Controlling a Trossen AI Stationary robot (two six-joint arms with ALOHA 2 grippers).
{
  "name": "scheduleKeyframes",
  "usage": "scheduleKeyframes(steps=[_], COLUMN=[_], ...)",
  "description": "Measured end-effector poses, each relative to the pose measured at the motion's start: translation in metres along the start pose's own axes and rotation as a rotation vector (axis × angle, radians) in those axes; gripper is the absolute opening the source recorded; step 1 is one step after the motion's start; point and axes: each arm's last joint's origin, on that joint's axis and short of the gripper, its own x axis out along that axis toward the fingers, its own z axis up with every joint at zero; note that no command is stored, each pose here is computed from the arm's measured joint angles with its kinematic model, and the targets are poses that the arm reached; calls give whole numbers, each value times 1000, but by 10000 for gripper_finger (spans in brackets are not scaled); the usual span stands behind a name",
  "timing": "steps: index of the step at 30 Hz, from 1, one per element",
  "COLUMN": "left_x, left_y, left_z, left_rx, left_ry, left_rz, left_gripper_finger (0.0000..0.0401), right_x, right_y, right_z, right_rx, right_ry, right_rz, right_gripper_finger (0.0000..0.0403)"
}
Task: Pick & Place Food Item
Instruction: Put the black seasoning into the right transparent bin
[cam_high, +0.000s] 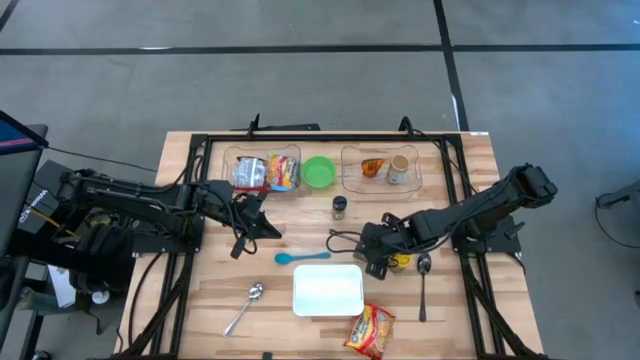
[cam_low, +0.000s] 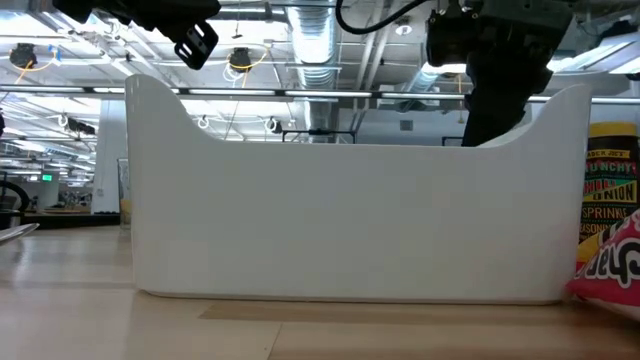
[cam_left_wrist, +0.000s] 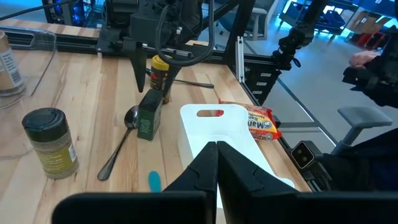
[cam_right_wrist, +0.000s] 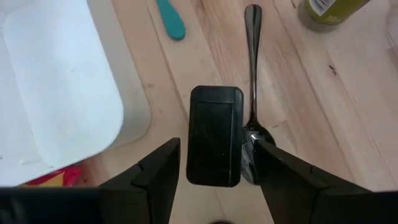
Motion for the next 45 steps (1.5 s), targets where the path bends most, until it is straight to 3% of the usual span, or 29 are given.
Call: scheduleKeyframes(steps=[16, 45], left_x=[0, 0], left_y=[0, 0], left_z=[0, 0], left_rx=[0, 0], left_ry=[0, 0], left_rz=[0, 3], left_gripper_finger=[0, 0], right_x=[37, 35], right_y=[3, 15], right_z=[-7, 7], right_rx=[-22, -7], right_ry=[93, -12], right_rz=[-88, 84], right_gripper_finger=[198, 198])
